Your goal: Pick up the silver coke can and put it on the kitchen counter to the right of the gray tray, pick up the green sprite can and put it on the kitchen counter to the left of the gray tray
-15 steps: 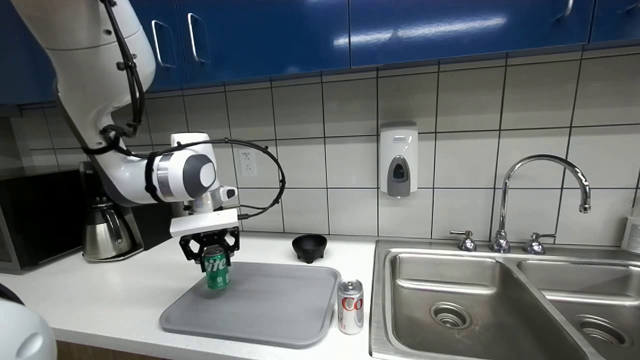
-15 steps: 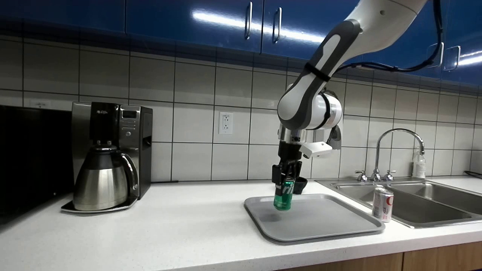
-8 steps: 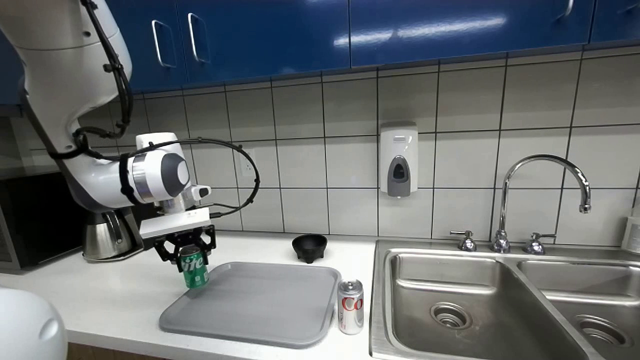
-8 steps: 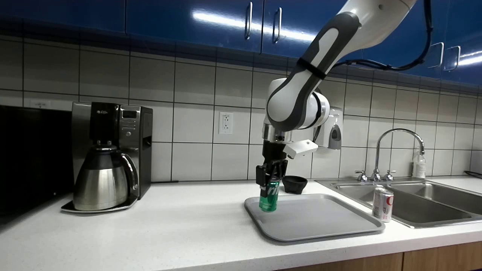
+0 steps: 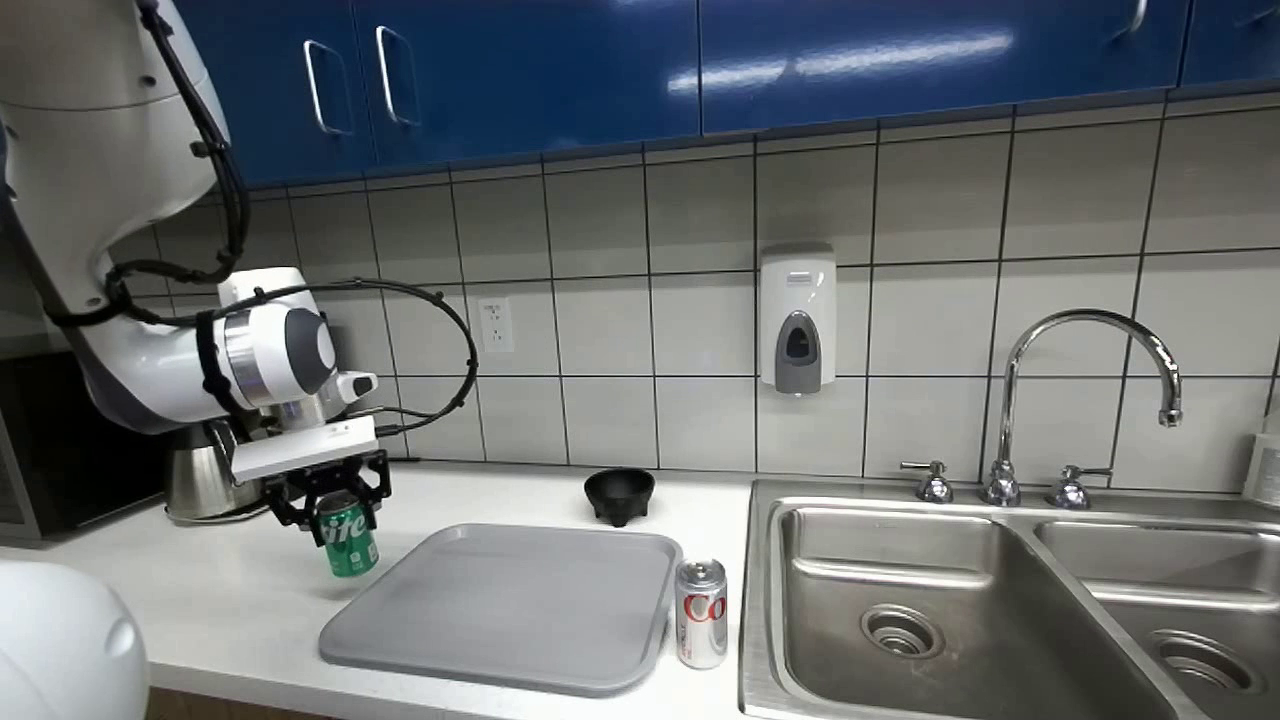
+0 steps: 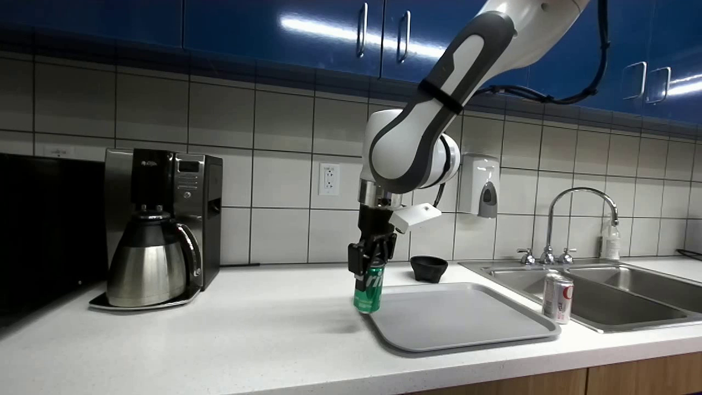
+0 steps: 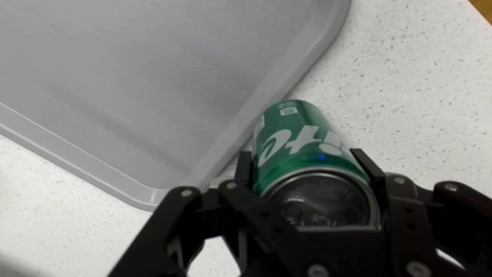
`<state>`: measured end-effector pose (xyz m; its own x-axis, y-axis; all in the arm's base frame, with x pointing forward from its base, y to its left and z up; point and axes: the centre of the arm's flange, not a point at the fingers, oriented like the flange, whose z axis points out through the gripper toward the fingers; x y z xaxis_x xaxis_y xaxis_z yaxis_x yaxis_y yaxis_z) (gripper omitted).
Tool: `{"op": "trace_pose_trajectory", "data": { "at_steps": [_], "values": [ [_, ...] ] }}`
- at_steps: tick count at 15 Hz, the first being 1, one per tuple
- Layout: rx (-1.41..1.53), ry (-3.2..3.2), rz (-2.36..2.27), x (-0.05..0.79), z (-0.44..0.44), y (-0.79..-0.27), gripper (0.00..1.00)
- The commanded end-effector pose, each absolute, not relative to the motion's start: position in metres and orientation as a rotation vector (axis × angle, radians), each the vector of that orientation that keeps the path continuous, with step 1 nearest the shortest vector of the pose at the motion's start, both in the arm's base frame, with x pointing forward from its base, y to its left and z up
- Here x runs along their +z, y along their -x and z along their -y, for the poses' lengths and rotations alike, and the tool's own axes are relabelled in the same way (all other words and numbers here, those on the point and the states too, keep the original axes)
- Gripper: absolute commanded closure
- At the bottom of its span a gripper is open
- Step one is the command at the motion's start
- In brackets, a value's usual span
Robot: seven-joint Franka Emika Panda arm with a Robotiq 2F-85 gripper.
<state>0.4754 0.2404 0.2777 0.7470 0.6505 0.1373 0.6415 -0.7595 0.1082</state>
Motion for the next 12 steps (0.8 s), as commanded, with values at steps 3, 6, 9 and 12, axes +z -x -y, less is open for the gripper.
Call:
{"op": "trace_pose_trajectory", "data": {
  "at_steps": [3, 6, 9, 12],
  "values": [
    [0.26, -2.846, -1.115, 0.271, -0.277, -0.484, 0.61],
    [0.242, -2.832, -1.146, 0.262, -0.29, -0.485, 0.61],
    [0.225, -2.823, -1.168, 0.253, -0.298, -0.486, 0.61],
    [0.217, -2.824, -1.177, 0.249, -0.303, -0.487, 0.61]
  ]
}}
